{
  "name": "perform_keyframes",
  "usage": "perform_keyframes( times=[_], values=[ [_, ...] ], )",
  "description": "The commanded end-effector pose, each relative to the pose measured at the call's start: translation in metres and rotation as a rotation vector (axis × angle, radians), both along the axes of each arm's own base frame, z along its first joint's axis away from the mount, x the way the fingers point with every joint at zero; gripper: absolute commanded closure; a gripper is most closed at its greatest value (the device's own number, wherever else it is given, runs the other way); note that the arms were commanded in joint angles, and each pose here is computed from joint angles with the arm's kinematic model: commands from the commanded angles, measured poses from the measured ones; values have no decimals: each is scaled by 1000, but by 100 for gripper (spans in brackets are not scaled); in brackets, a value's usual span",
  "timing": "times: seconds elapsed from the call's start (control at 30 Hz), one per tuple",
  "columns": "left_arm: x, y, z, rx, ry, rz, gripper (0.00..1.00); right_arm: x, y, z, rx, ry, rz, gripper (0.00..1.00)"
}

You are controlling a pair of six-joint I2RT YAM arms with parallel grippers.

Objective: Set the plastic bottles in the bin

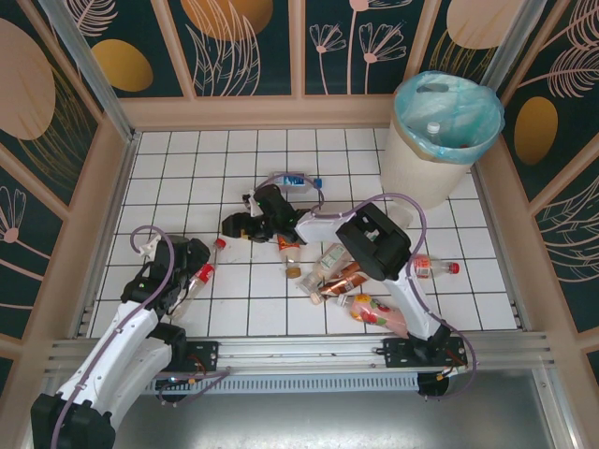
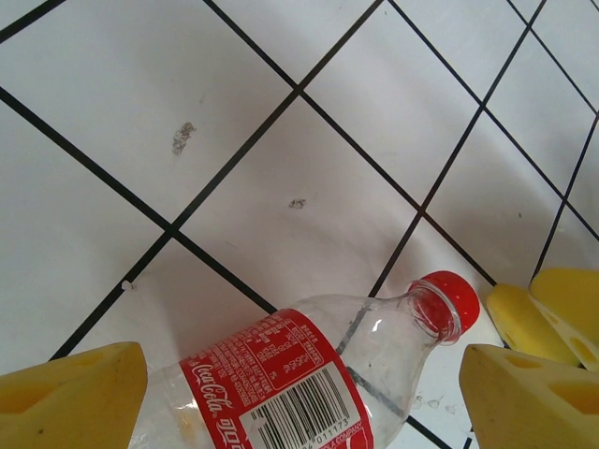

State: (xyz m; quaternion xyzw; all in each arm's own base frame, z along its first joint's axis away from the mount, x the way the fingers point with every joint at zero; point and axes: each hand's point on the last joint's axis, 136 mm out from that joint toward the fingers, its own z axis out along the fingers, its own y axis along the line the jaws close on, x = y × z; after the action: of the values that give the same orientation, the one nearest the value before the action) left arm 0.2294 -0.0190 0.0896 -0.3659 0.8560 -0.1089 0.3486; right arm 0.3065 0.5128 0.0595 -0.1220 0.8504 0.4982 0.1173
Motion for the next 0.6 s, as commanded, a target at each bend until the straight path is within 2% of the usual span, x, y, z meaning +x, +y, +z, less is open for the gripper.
perform_keyframes(
  times=[0.0,0.57],
  values=[
    [1,1,-3,-9,-13,12,13,-14,14,-13,11,62,42,27],
    [3,-4,-5,-27,-20,-9,13,-51,32,-16,30,144,132,35]
  ],
)
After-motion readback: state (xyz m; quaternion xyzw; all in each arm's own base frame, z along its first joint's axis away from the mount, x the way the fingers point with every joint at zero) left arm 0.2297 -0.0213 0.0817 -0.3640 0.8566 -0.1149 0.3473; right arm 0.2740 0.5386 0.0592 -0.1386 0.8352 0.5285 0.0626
